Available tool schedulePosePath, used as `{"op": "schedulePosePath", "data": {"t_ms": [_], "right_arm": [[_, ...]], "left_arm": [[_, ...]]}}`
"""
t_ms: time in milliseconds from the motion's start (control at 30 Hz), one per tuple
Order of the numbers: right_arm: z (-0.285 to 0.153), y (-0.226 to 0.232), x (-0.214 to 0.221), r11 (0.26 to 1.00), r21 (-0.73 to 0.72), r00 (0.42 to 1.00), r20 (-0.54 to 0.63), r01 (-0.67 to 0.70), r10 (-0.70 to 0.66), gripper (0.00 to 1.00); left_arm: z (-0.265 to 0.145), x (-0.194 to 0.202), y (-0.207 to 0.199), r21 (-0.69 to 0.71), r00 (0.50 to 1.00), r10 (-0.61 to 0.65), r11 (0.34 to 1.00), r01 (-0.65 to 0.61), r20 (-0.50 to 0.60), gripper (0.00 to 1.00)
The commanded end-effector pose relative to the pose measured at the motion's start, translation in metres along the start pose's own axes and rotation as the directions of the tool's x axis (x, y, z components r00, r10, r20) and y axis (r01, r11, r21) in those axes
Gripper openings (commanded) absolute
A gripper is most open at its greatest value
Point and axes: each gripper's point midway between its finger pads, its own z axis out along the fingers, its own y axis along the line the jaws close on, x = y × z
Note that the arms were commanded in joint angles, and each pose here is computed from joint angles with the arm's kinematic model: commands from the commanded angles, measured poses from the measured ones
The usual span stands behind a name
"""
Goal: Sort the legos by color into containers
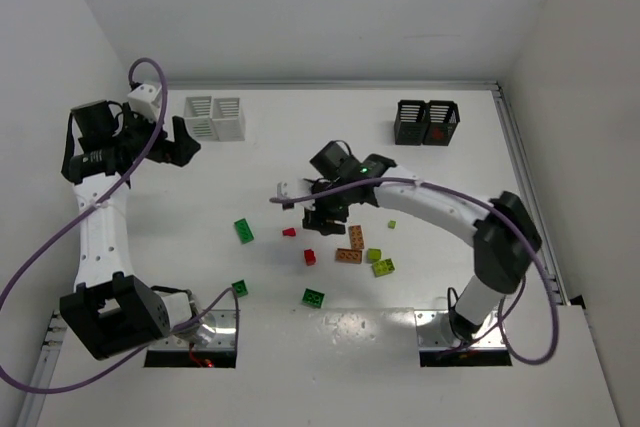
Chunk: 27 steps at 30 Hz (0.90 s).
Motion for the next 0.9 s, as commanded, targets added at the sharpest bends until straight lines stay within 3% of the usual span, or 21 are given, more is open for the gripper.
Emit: {"op": "schedulePosePath", "data": {"t_ms": [0,100,233,300,433,533,567,767,867], "right_arm": [[-0.056,-0.031,-0.023,0.975,0.18,0.987,0.119,-0.133,0.112,0.34],[-0.086,-0.067,-0.004,0.907,0.325,0.961,0.154,-0.269,0.23,0.33],[-0.135,-0.127,0.047,0.729,0.51,0.888,0.222,-0.457,0.402,0.31],[-0.158,-0.151,0.062,0.657,0.554,0.856,0.267,-0.512,0.442,0.29],[-0.211,-0.207,0.136,0.437,0.623,0.736,0.366,-0.649,0.57,0.25],[-0.228,-0.234,0.17,0.362,0.628,0.68,0.389,-0.689,0.621,0.22],[-0.247,-0.244,0.185,0.307,0.638,0.652,0.417,-0.706,0.633,0.22],[-0.27,-0.278,0.244,0.183,0.63,0.557,0.469,-0.755,0.686,0.21],[-0.261,-0.29,0.263,0.172,0.604,0.521,0.469,-0.778,0.713,0.21]], "left_arm": [[-0.009,-0.021,-0.004,0.007,0.995,0.045,0.999,-0.046,0.086,0.99],[-0.006,-0.024,-0.002,0.005,0.995,0.03,1.0,-0.03,0.095,0.99],[0.002,-0.03,-0.005,-0.005,0.994,0.026,1.0,-0.026,0.105,0.99],[0.004,-0.036,-0.001,-0.034,0.993,0.016,0.999,-0.012,0.121,0.99],[0.014,-0.032,-0.001,-0.027,0.995,-0.021,0.999,0.024,0.102,0.99],[0.014,-0.038,-0.002,-0.032,0.994,-0.006,0.999,0.01,0.113,0.99],[0.016,-0.038,-0.004,-0.033,0.994,-0.002,0.999,0.006,0.11,0.99],[0.019,-0.036,-0.006,-0.031,0.994,-0.008,0.999,0.011,0.108,0.99],[0.019,-0.036,-0.005,-0.04,0.994,-0.008,0.999,0.012,0.106,0.99]]}}
